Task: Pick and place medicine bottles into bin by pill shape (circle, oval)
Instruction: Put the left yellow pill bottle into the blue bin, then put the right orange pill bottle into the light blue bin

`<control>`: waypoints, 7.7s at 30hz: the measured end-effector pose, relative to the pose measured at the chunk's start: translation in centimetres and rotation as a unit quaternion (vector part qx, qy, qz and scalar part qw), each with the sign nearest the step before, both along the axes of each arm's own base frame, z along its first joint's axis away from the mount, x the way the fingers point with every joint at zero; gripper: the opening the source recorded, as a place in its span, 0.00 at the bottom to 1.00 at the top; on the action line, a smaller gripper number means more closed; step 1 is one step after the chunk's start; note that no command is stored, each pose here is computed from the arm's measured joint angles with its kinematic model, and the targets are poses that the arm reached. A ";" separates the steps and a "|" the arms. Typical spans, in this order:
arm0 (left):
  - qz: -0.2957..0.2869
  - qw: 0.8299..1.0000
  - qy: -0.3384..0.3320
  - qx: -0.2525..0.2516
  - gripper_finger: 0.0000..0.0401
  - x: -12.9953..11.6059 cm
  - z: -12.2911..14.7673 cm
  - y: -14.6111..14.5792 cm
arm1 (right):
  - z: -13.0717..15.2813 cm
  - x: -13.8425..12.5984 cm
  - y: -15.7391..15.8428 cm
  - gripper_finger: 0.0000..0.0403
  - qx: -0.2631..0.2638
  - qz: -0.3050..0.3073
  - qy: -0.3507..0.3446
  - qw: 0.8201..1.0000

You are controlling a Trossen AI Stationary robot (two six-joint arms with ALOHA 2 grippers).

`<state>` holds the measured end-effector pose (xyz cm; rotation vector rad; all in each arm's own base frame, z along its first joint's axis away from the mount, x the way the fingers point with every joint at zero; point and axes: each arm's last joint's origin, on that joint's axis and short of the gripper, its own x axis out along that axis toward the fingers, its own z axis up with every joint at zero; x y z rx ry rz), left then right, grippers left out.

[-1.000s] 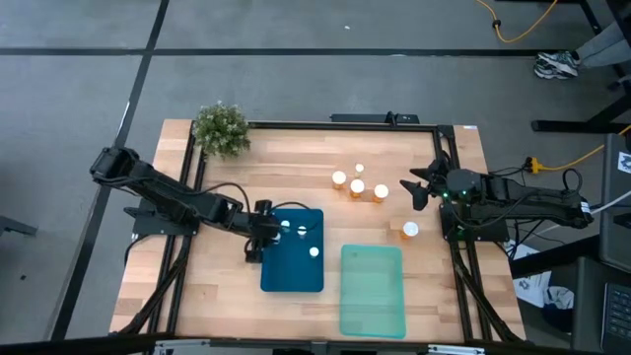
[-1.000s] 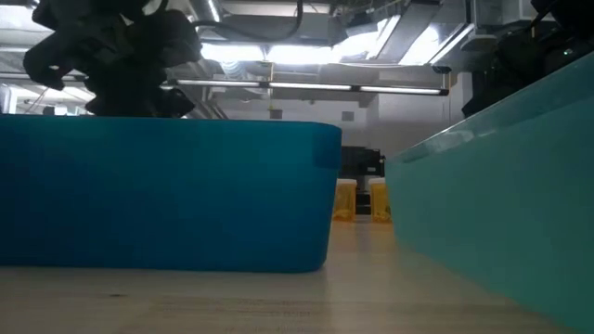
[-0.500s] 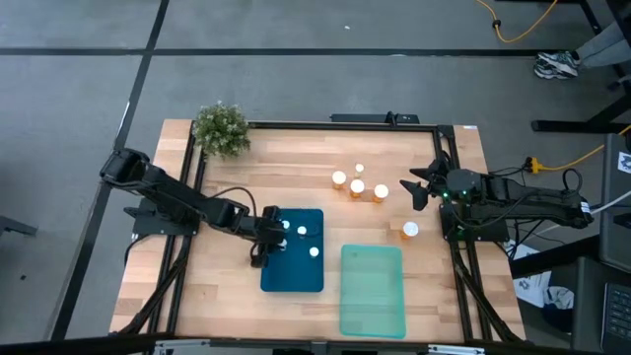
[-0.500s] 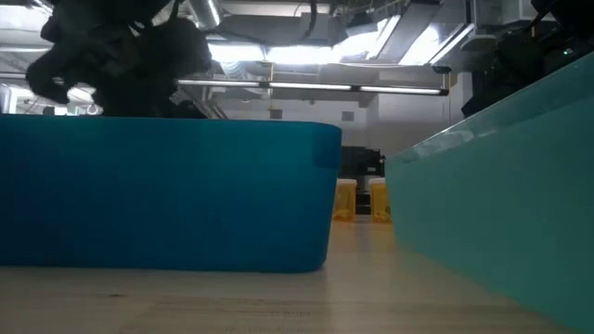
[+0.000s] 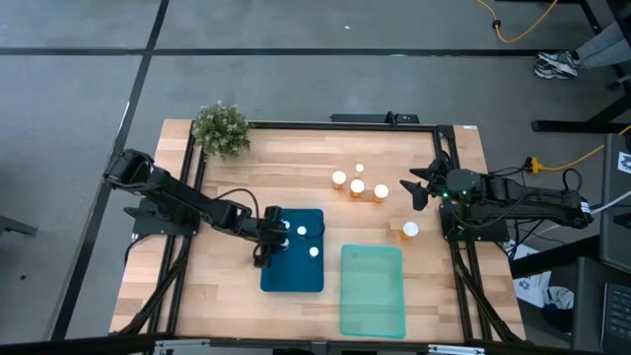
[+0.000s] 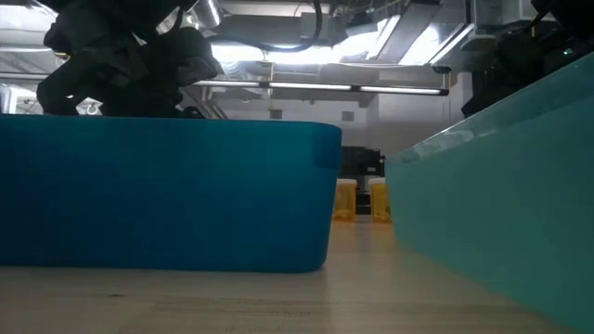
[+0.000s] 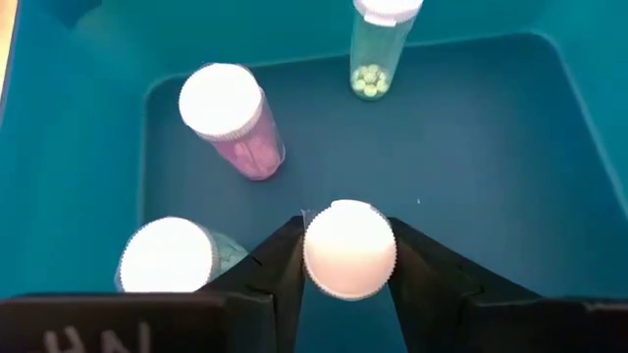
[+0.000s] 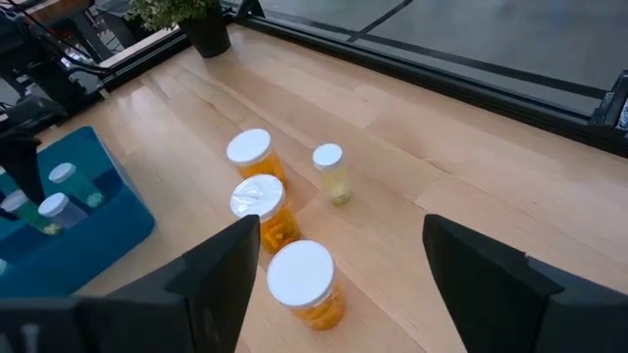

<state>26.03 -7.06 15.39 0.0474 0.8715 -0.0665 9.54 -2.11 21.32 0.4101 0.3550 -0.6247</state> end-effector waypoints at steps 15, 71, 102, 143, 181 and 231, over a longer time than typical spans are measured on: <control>-0.023 0.999 -0.037 0.010 0.45 1.5 2.2 -0.4 | 0.0 0.0 0.0 0.71 0.000 0.000 0.000 1.000; 0.243 0.952 -0.107 0.150 0.44 -7.2 9.8 10.0 | 0.1 -0.1 -0.3 0.71 -0.026 -0.047 -0.001 0.999; 0.261 0.902 -0.310 0.148 0.44 -14.4 7.3 11.1 | 0.1 -0.1 -0.2 0.71 -0.022 -0.042 0.002 0.999; 0.227 0.882 -0.401 0.098 0.44 -16.6 1.2 10.3 | 0.0 -0.2 -0.2 0.71 -0.021 -0.043 0.004 0.999; 0.226 0.882 -0.401 0.102 0.44 -16.6 1.2 10.3 | 0.9 0.5 0.1 0.71 -0.044 0.052 -0.027 0.997; 0.226 0.882 -0.401 0.102 0.44 -16.6 1.2 10.3 | 7.0 4.0 7.3 0.71 0.199 0.100 0.411 0.884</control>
